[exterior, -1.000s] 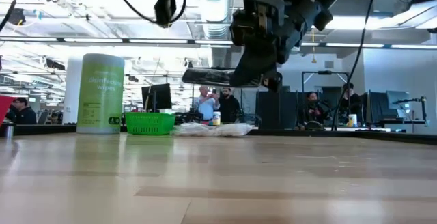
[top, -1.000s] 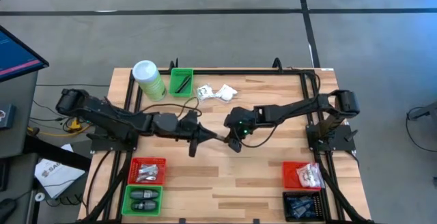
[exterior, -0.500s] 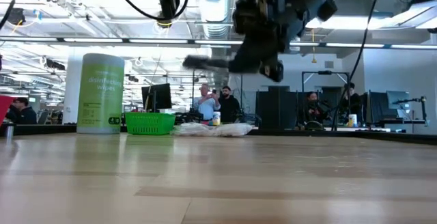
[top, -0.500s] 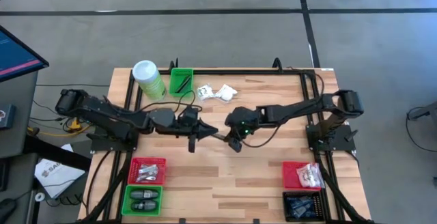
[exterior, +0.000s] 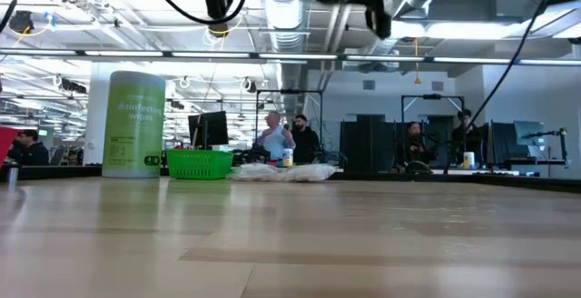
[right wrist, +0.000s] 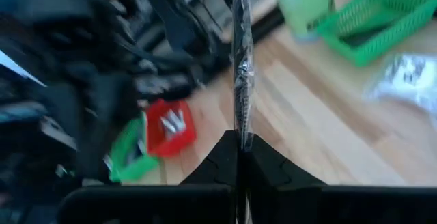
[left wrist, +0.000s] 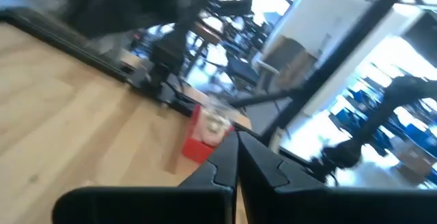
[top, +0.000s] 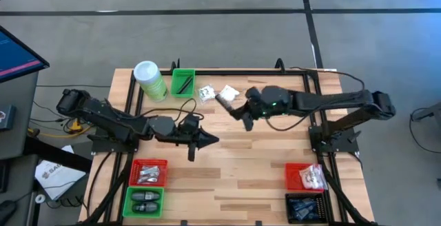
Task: Pick & Place Travel size toiletries
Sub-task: Put the black comb into the top green bin
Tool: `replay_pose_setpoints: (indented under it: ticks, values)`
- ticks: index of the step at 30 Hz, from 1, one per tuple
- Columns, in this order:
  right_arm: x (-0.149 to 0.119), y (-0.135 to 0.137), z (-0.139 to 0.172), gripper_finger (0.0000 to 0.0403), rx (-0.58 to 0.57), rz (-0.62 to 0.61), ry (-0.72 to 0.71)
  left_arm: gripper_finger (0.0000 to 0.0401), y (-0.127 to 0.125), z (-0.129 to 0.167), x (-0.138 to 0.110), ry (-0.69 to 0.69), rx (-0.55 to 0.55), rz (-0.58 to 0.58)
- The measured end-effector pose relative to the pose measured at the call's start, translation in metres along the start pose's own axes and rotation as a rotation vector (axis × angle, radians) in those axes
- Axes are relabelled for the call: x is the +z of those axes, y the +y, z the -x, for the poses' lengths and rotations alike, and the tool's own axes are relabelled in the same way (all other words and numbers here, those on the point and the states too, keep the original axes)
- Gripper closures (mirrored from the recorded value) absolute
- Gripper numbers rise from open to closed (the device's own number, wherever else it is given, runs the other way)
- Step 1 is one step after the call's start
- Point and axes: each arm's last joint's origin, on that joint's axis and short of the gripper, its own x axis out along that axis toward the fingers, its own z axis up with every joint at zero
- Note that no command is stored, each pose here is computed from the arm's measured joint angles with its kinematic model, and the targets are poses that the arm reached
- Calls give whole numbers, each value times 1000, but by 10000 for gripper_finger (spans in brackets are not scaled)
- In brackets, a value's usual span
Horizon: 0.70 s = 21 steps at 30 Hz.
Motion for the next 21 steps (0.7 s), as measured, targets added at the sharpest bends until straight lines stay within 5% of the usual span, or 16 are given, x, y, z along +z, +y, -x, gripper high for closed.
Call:
replay_pose_setpoints:
  ticks: [11,21]
  values:
    - [15,29,38,403,99,3,-212,384,14,-2,28,-218,31,40]
    - [8,46,39,403,118,-3,-272,259,30,-2,51,-322,-24,118]
